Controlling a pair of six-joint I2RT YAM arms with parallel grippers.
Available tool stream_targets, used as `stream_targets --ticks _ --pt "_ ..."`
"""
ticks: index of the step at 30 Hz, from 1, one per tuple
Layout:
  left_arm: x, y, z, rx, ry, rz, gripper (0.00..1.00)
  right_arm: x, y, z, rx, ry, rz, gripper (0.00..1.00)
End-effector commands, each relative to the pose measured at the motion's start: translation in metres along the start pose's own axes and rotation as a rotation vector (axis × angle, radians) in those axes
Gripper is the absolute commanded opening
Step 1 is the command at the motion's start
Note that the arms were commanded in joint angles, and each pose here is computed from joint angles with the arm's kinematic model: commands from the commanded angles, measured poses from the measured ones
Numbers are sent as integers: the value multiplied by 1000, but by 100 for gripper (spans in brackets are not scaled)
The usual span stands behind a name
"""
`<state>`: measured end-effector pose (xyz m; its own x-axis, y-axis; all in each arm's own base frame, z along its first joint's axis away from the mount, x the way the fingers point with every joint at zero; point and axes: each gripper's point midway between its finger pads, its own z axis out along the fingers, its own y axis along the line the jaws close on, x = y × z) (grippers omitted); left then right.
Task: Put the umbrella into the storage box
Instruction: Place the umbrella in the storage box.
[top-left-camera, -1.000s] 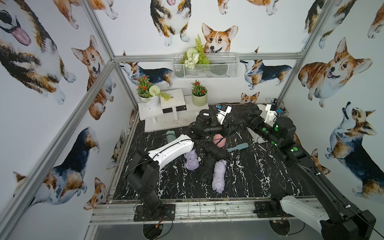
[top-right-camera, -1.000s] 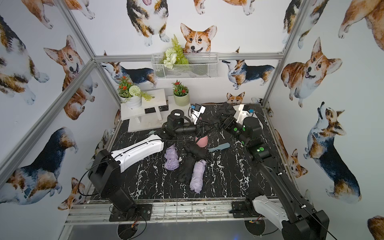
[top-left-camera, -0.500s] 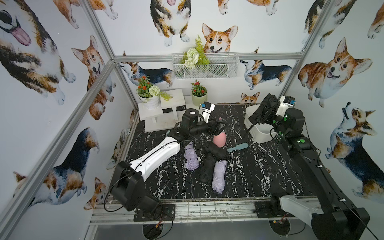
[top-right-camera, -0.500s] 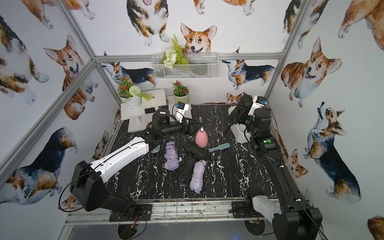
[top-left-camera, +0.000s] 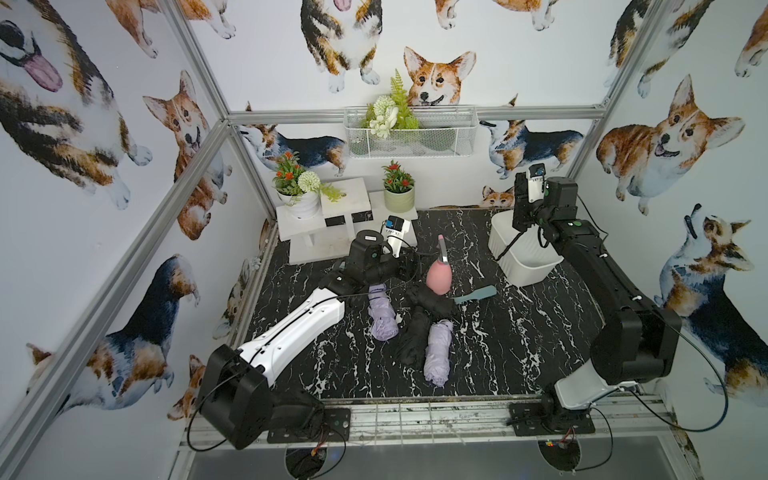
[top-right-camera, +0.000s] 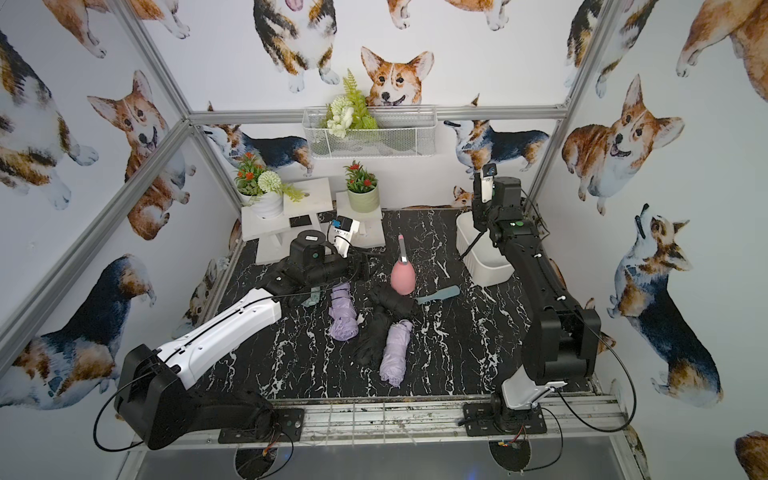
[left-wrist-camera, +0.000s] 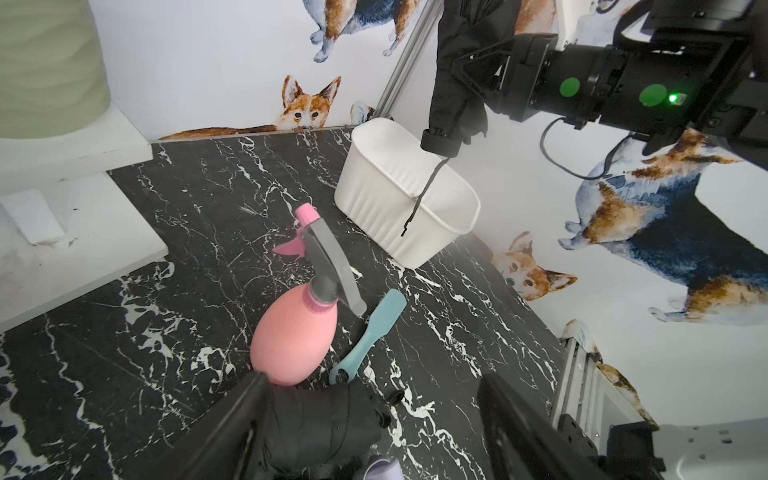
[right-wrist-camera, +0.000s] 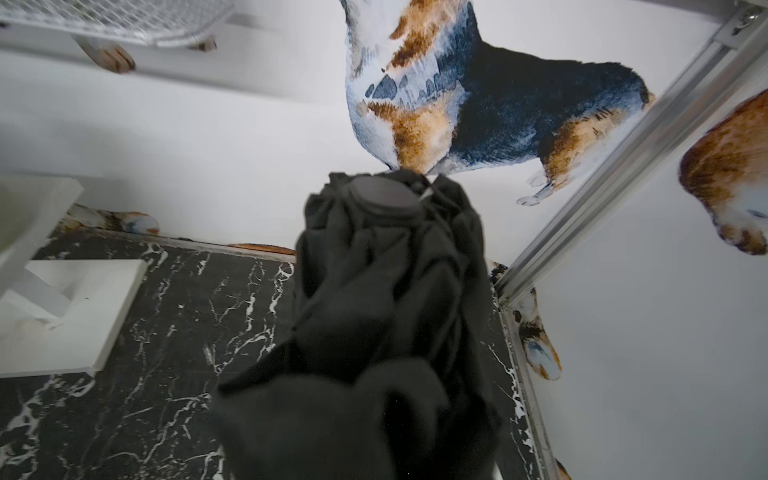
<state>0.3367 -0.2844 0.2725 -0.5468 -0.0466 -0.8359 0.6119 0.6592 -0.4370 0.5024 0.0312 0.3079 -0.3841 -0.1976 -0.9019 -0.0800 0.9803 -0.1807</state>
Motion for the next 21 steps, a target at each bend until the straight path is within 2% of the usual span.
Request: stream_targets --ticks 1,8,12,16,21 --pt "0 10 -1 -35 0 24 83 -32 -12 -5 46 -110 -50 29" --pt "-1 14 5 -31 11 7 83 -85 -20 -47 49 -264 -4 29" --pt "2 15 9 -25 24 -4 83 -99 -28 -66 78 -304 -2 30" --pt "7 19 11 -31 34 -9 83 -85 -29 -63 91 -263 -26 30" --pt "7 18 11 -27 34 -7 83 -32 -27 -34 88 -128 -34 31"
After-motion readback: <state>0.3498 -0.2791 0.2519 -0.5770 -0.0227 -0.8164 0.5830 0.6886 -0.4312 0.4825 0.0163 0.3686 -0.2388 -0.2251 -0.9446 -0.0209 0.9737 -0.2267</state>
